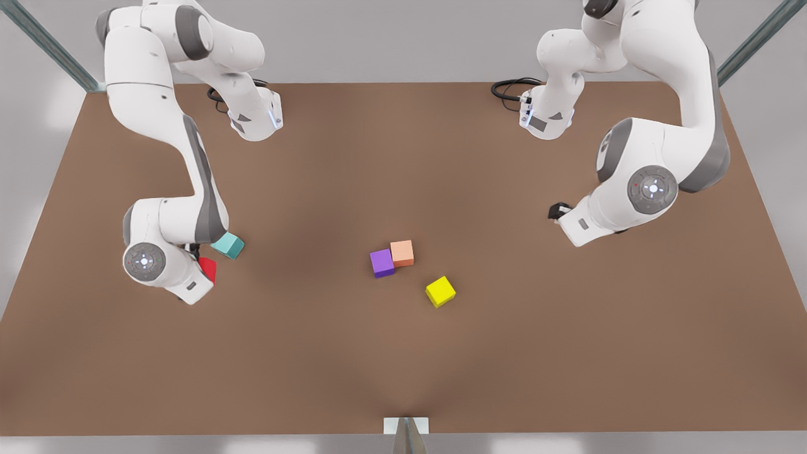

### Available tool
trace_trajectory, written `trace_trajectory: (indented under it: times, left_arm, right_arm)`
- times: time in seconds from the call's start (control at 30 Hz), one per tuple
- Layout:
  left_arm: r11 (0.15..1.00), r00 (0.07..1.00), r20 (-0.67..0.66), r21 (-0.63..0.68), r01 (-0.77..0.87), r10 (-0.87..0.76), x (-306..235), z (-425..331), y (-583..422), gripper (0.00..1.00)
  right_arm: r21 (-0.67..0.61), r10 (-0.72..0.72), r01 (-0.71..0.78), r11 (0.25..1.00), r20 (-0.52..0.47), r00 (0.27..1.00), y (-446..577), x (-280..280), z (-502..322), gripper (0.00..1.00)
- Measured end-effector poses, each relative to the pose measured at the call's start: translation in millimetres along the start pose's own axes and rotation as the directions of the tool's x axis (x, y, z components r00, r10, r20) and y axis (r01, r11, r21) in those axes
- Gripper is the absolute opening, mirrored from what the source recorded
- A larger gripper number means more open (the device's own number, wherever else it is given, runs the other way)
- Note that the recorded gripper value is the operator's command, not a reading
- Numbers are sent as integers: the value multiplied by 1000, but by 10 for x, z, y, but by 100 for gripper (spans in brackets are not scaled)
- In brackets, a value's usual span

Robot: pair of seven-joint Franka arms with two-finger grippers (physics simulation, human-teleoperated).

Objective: Pick up red wooden cube and pass to hand red wooden cube and place in blue wooden cube

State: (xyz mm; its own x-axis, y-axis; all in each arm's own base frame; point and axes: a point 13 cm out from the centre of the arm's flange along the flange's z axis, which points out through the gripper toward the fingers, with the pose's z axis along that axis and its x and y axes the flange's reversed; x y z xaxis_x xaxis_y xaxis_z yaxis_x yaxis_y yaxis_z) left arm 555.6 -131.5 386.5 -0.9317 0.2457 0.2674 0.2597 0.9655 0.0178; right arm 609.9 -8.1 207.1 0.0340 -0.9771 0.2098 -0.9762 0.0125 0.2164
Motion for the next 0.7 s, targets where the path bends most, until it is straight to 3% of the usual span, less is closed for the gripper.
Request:
trace_trajectory:
  times: [0.3,0.7]
  left_arm:
    - [998,998,-35,27,53,-52,68,32,-27,100]
    - [996,995,-50,26,89,-87,80,64,-27,100]
  right_arm:
    - [75,268,-270,960,41,963,452,-62,535,51]
    - [113,450,-464,879,129,884,865,-249,932,51]
